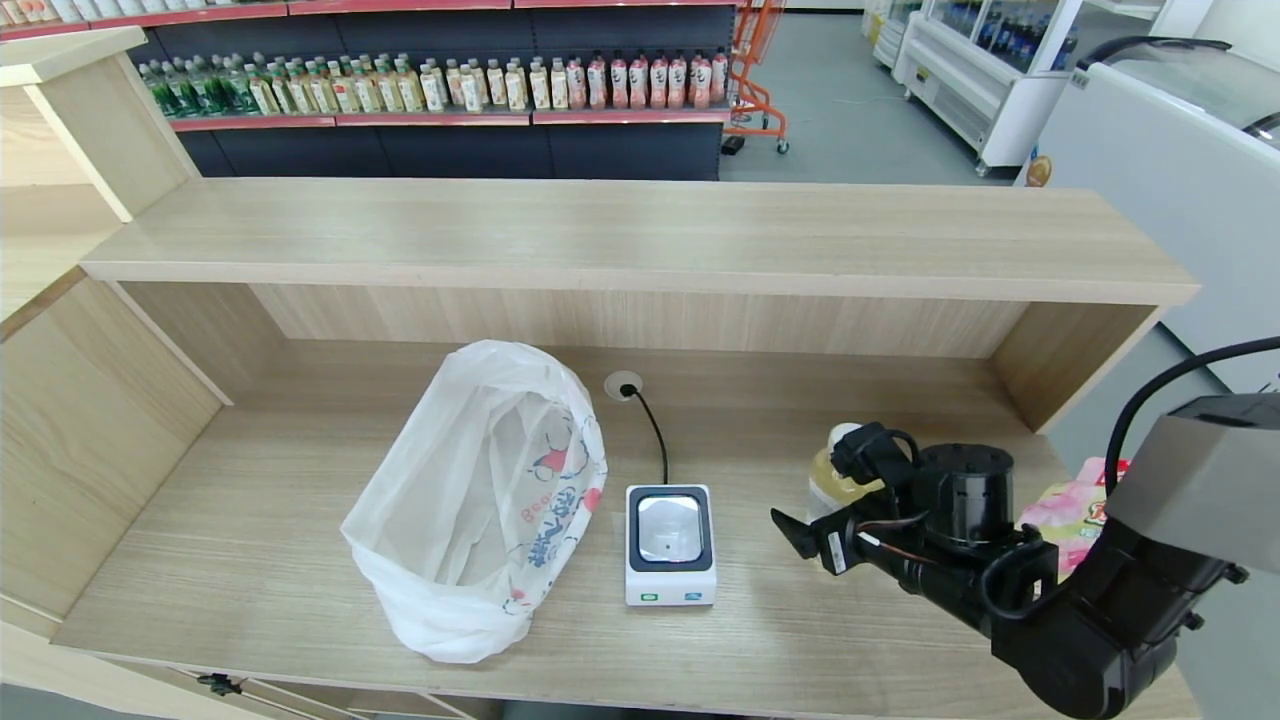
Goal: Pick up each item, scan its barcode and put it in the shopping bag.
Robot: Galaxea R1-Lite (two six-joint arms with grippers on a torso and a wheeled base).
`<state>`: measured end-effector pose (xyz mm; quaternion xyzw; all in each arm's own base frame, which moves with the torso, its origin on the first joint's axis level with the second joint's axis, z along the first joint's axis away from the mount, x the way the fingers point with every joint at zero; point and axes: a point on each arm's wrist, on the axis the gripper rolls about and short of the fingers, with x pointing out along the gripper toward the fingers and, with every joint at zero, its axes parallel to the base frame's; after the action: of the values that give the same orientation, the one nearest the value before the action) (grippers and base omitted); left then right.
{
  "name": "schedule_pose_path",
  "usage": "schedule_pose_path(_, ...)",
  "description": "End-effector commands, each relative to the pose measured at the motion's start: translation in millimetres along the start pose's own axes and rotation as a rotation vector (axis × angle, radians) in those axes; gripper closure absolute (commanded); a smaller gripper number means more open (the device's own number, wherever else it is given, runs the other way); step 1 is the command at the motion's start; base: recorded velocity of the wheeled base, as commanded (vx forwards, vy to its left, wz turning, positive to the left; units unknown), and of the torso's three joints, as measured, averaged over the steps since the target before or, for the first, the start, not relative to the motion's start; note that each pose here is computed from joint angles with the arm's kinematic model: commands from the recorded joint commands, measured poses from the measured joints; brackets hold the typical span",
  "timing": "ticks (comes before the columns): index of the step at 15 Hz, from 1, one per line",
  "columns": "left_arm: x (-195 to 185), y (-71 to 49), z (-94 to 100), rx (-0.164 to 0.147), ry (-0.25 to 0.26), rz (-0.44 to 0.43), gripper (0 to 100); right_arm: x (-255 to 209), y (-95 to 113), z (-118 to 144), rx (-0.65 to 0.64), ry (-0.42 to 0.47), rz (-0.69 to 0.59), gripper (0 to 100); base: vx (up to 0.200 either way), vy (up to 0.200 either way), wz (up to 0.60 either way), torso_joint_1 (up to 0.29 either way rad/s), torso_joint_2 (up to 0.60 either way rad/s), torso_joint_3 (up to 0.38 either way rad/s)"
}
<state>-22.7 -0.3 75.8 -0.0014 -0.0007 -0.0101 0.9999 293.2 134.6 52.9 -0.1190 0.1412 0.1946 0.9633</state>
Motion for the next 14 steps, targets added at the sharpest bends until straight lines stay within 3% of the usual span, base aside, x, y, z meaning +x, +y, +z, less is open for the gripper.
schedule_pose_path(1,0,0.0,0.0,0.000,0.000,0.000,0,2,-1,-4,0.002,0.007,0.006,100,0.000,0.000,0.00,0.000,0.00,0.000)
schedule_pose_path(10,0,0.0,0.0,0.000,0.000,0.000,0,5,-2,-1,0.016,-0.027,0.020,100,0.000,0.000,0.00,0.000,0.00,0.000)
schedule_pose_path(14,0,0.0,0.0,0.000,0.000,0.000,0,-16,-9,26,0.103,-0.120,0.097,100,0.000,0.000,0.00,0.000,0.00,0.000)
